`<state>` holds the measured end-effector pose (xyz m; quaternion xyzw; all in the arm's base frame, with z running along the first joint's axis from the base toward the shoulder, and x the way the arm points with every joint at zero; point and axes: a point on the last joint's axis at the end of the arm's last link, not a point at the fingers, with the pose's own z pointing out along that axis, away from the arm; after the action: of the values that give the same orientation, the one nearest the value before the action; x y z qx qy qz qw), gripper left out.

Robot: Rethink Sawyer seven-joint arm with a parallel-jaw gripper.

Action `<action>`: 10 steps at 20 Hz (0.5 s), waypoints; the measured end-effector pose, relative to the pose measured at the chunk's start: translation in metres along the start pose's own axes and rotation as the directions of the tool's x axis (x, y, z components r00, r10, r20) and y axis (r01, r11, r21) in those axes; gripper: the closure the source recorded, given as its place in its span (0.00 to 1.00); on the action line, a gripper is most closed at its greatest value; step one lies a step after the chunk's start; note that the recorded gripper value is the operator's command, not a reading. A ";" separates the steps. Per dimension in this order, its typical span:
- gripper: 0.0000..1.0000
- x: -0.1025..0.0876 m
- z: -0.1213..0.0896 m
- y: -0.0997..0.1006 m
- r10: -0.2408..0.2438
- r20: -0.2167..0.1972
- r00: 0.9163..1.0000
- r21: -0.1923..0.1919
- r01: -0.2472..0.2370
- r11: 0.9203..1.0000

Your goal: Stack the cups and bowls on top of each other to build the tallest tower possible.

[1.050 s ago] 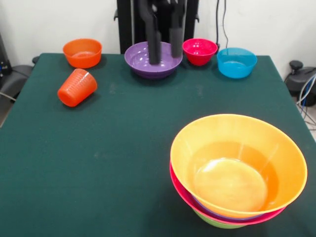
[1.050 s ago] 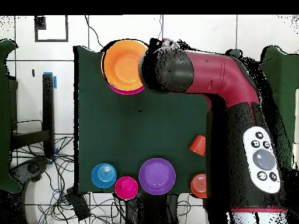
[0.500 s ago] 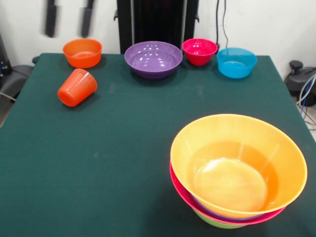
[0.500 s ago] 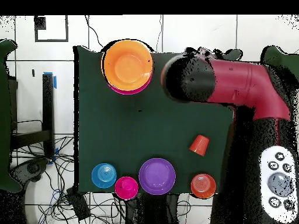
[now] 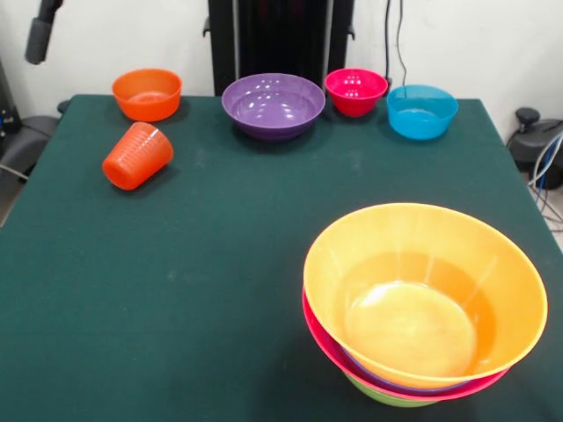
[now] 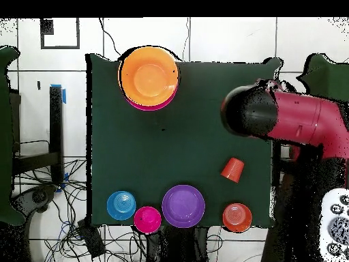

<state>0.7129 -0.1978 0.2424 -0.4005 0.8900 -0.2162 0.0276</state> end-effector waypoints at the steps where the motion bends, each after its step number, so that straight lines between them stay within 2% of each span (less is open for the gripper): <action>1: 0.00 0.005 0.003 0.002 0.012 -0.008 1.000 -0.001 -0.012 1.000; 5: 0.00 0.026 0.019 0.016 0.079 -0.047 0.996 -0.011 -0.079 0.997; 6: 0.00 0.035 0.026 0.026 0.115 -0.065 0.991 -0.020 -0.116 0.993; 9: 0.00 0.042 0.033 0.036 0.150 -0.075 0.986 -0.023 -0.152 0.988; 10: 0.00 0.047 0.038 0.043 0.176 -0.079 0.981 -0.023 -0.178 0.984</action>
<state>0.6595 -0.2201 0.1956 -0.3114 0.9256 -0.2148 0.0066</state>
